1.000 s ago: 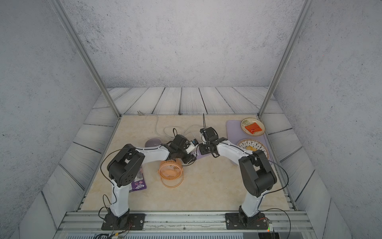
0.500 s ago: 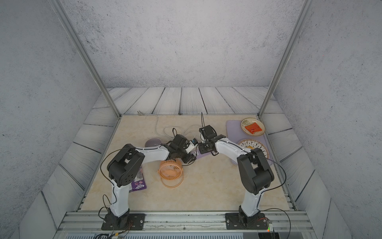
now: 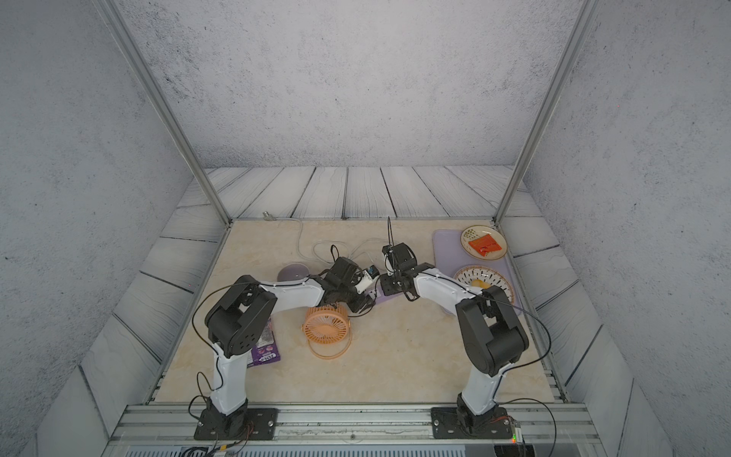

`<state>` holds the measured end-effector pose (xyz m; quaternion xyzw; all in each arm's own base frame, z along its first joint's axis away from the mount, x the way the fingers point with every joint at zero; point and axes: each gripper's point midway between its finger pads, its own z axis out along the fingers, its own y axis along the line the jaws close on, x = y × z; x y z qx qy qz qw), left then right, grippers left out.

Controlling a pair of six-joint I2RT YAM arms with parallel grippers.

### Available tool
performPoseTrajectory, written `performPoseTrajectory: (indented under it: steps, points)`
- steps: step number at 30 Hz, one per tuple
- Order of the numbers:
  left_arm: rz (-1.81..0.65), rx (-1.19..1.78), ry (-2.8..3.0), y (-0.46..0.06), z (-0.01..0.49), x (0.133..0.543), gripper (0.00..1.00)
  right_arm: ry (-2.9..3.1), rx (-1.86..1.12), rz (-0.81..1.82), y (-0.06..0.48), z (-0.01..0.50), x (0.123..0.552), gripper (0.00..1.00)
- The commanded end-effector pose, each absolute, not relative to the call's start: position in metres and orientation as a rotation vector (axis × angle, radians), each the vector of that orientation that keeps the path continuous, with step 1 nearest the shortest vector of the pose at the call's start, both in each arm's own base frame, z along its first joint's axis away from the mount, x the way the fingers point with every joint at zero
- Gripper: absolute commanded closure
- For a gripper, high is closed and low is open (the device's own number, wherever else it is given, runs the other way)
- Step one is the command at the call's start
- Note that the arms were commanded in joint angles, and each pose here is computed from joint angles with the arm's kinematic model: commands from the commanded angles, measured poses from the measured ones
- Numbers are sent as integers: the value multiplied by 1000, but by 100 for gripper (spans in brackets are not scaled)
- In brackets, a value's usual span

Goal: Unplug the desk fan from the power strip
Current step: Remove the plug from the socket.

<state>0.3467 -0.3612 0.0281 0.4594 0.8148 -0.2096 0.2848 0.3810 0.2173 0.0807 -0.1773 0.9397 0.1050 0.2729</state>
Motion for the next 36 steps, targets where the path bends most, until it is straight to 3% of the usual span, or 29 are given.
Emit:
performPoseTrajectory:
  steps: [1, 7, 16, 36]
  points:
    - [-626, 1401, 2169, -374, 17, 307, 100, 2393, -436, 330, 241, 124, 405, 61]
    - [-618, 1400, 2171, -374, 16, 308, 100, 2403, -479, 236, 239, 125, 402, 62]
    - [-622, 1403, 2166, -376, 17, 308, 100, 2383, -509, 380, 258, 124, 394, 62]
    - [-615, 1417, 2157, -376, 16, 305, 100, 2422, -460, 353, 256, 117, 409, 62]
